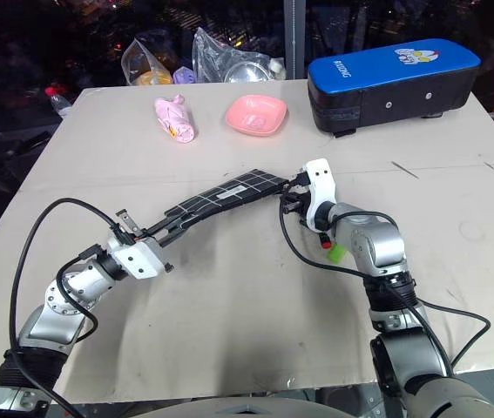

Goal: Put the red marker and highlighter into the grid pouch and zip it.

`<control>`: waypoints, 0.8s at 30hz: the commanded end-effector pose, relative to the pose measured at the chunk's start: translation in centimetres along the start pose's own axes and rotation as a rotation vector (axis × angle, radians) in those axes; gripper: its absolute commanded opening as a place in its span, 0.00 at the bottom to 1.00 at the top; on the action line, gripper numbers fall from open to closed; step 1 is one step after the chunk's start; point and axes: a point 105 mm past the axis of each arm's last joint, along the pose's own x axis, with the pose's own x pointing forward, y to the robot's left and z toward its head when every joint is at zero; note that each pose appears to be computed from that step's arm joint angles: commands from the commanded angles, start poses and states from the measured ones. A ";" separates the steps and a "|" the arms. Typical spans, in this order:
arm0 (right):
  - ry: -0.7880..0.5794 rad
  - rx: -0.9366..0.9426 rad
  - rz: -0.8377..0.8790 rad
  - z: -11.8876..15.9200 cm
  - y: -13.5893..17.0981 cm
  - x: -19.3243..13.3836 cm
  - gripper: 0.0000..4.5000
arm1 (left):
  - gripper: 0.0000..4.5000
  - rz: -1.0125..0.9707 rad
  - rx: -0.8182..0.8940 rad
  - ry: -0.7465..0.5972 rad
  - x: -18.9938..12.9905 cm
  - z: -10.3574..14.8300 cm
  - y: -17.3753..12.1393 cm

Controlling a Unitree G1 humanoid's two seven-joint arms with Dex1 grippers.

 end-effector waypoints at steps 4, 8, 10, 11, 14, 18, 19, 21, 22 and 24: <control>-0.042 -0.340 0.164 3.1 3.3 -1.0 0.01 | 0.00 -0.046 -0.152 -0.073 1.6 2.3 -1.4; -0.009 -0.421 0.266 3.2 4.9 -1.5 0.01 | 0.00 -0.076 -0.213 -0.081 2.4 2.9 -2.4; -0.015 -0.446 0.286 3.5 5.3 -1.6 0.01 | 0.00 -0.074 -0.219 -0.078 2.5 2.9 -2.6; -0.011 -0.459 0.301 3.6 5.5 -1.7 0.01 | 0.00 -0.068 -0.224 -0.074 2.6 2.9 -2.6; 0.008 -0.493 0.352 3.5 6.1 -2.1 0.01 | 0.00 -0.033 -0.244 -0.061 2.8 2.7 -2.4; 0.024 -0.526 0.418 3.4 7.0 -2.8 0.01 | 0.00 0.003 -0.259 -0.049 3.0 2.4 -2.1; 0.027 -0.532 0.436 3.4 7.3 -2.9 0.01 | 0.00 0.009 -0.261 -0.047 3.1 2.4 -2.1; 0.031 -0.542 0.466 3.4 7.8 -3.2 0.01 | 0.00 0.014 -0.264 -0.046 3.1 2.4 -2.0; 0.033 -0.545 0.476 3.4 7.9 -3.3 0.01 | 0.00 0.018 -0.266 -0.046 3.2 2.4 -2.0; 0.036 -0.549 0.495 3.3 8.3 -3.4 0.01 | 0.00 0.035 -0.270 -0.047 3.3 2.4 -1.8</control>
